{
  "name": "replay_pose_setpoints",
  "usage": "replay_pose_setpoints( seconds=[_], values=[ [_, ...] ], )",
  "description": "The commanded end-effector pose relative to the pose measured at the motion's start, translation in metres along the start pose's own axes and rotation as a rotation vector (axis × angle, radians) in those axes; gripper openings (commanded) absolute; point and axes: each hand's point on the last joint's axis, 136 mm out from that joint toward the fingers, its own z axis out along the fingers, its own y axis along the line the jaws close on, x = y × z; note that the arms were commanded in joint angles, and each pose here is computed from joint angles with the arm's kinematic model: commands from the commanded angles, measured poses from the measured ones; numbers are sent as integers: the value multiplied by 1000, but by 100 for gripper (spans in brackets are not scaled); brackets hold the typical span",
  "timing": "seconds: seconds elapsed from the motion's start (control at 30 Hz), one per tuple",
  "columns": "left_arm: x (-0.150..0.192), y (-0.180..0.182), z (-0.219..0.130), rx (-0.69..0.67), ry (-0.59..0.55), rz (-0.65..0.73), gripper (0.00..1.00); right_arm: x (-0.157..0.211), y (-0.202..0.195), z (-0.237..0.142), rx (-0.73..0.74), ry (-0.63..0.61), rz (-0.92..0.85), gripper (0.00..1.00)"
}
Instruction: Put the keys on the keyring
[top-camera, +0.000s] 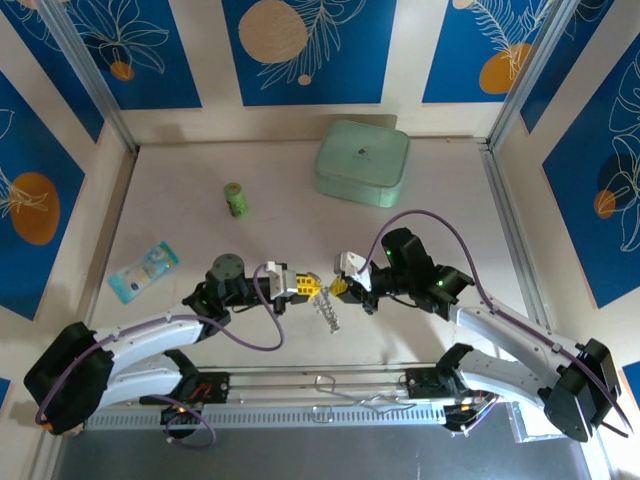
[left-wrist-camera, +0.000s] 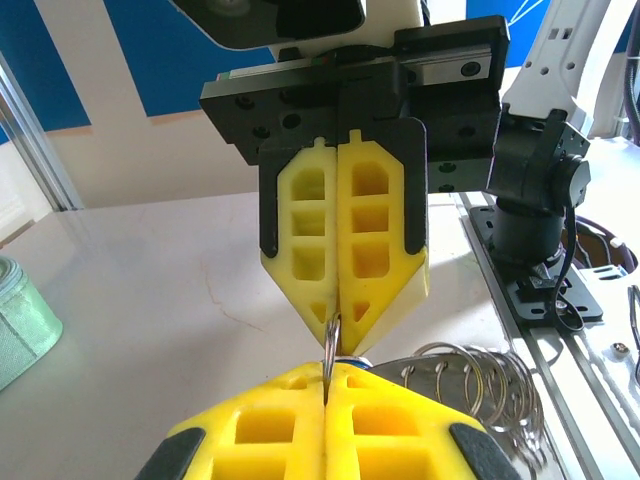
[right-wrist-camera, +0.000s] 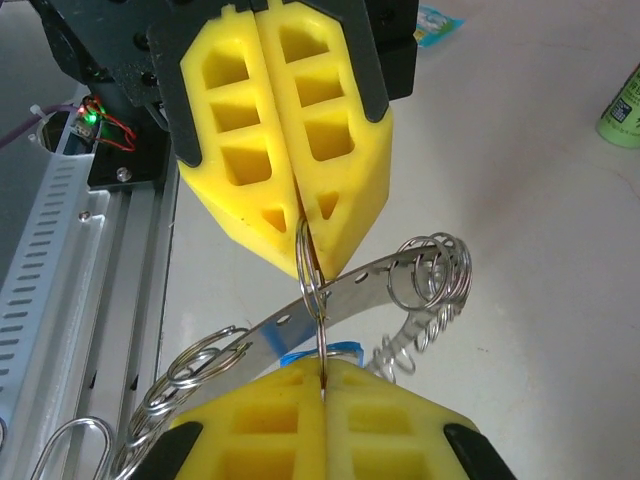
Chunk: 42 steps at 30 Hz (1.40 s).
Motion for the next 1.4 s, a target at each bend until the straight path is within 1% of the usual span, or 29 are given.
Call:
replay_pose_setpoints(
  seconds=[0.0,0.13,0.27,0.33,0.37,0.47,0.5,0.67,0.8,0.87,0.9,0.97,1.0,1.03,1.07,1.1,1.13,1.17,1.27,1.37],
  values=[
    [-14,-5,-3,17,-50,28,0,-2,0,-3,-3,4,2,0],
    [-24,-10,-2,55,-95,33,0,2,0,3,-17,19,20,0],
    [-34,-18,0,126,-137,25,0,8,1,11,-39,81,34,0],
    [-35,-19,1,140,-136,21,0,5,1,10,-33,67,28,0],
    [-35,-19,1,138,-134,24,0,2,1,7,-24,47,13,2],
    [-30,-18,1,129,-118,28,0,-6,3,-2,3,-22,-31,21],
    [-28,-17,2,124,-114,27,0,-8,6,-5,4,-42,-46,24],
    [-29,-14,3,105,-131,23,0,-16,16,-9,-37,-91,-72,26],
    [-30,-12,4,104,-137,17,0,-18,16,-6,-54,-94,-67,25],
    [-29,-12,4,107,-137,16,0,-20,12,-5,-41,-100,-71,20],
    [-30,-12,5,108,-138,16,0,-20,10,-4,-32,-102,-70,17],
    [-29,-12,5,106,-136,13,0,-23,9,-4,-29,-105,-75,4],
    [-28,-12,5,103,-134,11,0,-23,9,-4,-28,-104,-79,0],
    [-28,-11,5,95,-131,12,0,-23,9,-5,-27,-102,-79,0],
    [-25,-8,4,76,-120,6,3,-24,9,-6,-25,-98,-82,0],
    [-22,-6,4,59,-108,3,14,-24,9,-6,-24,-91,-82,0],
    [-18,-3,4,40,-87,2,20,-23,9,-7,-24,-78,-80,0],
    [-13,-2,4,30,-56,2,21,-22,9,-8,-24,-62,-81,0],
    [-2,-1,4,29,43,6,22,-18,10,-8,-21,4,-89,0],
    [2,-2,3,42,91,15,17,-13,13,-6,-32,61,-107,0]
  ],
)
